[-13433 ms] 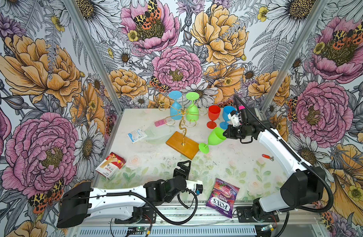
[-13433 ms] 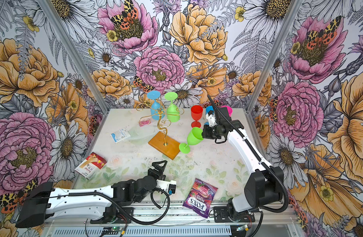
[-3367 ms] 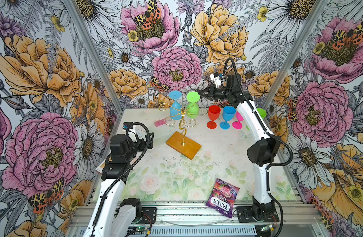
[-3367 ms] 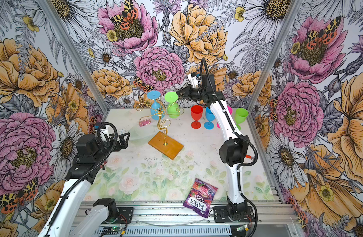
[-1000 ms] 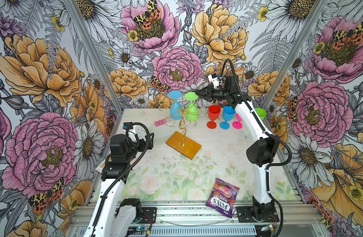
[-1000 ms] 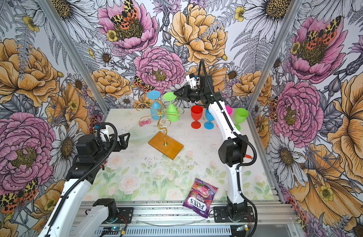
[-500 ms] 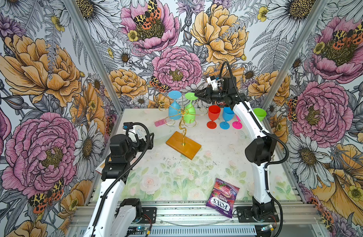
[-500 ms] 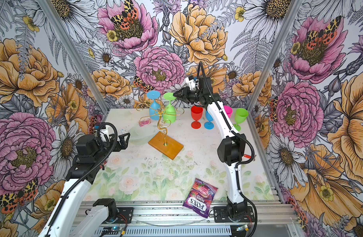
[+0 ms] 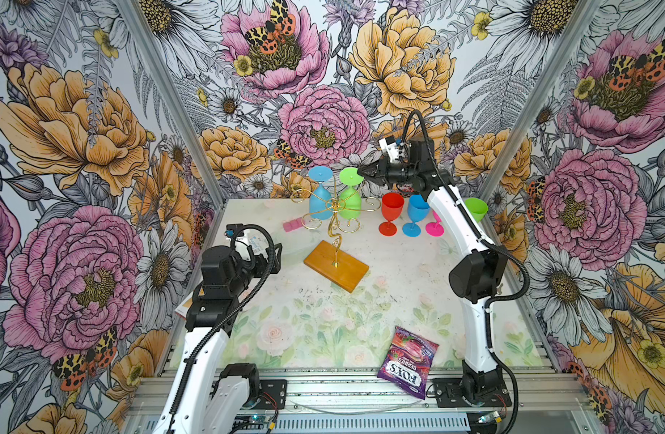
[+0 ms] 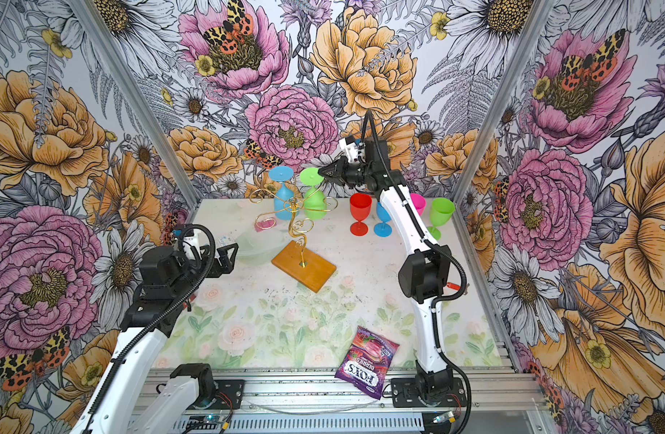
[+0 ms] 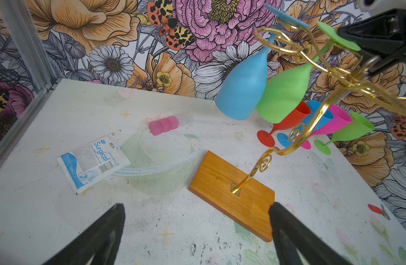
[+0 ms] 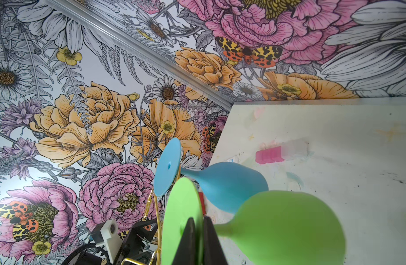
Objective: Take the wine glass off the wine glass rack
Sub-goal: Pick up the wine glass from the wine glass rack.
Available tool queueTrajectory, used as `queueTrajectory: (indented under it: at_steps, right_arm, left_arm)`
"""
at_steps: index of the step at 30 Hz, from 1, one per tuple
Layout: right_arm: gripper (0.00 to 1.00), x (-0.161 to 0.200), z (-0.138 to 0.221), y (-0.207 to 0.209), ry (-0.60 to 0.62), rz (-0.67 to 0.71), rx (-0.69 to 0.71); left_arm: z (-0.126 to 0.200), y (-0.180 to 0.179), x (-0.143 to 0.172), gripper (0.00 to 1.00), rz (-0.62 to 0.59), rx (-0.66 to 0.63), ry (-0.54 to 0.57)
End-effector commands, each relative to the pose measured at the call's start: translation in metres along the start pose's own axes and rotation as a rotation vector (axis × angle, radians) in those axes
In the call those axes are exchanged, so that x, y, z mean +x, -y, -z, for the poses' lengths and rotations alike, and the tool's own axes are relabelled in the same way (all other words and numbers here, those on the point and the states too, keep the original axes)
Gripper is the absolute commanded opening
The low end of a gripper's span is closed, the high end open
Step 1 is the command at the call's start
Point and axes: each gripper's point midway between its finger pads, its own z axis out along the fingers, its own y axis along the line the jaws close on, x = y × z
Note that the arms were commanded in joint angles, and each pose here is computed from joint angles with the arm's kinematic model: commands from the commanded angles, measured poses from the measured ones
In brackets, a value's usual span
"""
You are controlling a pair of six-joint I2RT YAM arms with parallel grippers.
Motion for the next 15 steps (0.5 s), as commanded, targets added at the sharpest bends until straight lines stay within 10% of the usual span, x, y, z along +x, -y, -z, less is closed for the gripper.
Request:
queueTrajectory:
  at_steps: [1, 15]
  right_arm:
    - [0.05, -0.005, 0.007, -0.013, 0.017, 0.025, -0.009]
    - [0.0, -0.006, 0.019, -0.023, 0.032, 0.031, -0.004]
  left_arm:
    - [0.001, 0.001, -0.003, 0.99, -0.015, 0.013, 0.02]
    - [0.002, 0.0, -0.004, 0.99, -0.013, 0.013, 0.023]
